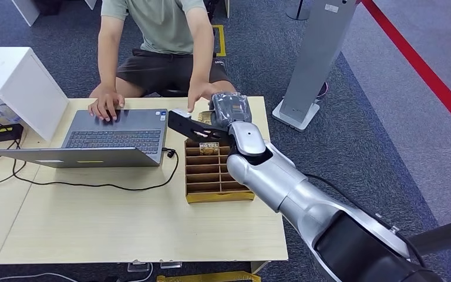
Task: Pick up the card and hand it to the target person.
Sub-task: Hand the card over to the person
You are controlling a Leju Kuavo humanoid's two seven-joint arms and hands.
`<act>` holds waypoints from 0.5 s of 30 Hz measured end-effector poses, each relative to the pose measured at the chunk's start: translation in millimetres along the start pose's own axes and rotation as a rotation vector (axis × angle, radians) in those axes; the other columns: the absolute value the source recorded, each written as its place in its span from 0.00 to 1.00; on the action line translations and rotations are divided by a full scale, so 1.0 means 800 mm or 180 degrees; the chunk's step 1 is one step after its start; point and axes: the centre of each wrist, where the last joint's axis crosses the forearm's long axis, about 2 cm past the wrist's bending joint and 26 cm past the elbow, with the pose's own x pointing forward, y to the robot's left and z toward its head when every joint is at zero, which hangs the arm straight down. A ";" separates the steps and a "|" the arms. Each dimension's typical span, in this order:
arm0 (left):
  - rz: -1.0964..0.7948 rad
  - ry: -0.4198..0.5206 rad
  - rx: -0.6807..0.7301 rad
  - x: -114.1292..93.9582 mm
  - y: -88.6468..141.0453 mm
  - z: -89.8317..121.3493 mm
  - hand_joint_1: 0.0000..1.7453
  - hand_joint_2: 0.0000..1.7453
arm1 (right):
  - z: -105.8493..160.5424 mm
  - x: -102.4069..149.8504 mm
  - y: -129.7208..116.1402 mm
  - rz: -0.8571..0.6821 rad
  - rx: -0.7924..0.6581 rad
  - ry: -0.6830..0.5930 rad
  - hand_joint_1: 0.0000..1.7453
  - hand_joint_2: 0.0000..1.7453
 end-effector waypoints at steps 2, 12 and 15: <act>-0.0020 0.0011 -0.0004 0.000 -0.001 0.000 0.00 0.00 | -0.003 -0.007 0.008 0.0071 0.0052 0.0070 0.89 1.00; -0.0106 0.0033 -0.0021 0.000 -0.004 0.000 0.00 0.00 | -0.006 -0.029 0.024 0.0241 -0.0024 0.0233 0.45 1.00; -0.0117 0.0028 -0.0026 0.001 -0.005 0.000 0.00 0.00 | -0.007 -0.032 0.023 0.0270 -0.0106 0.0229 0.00 1.00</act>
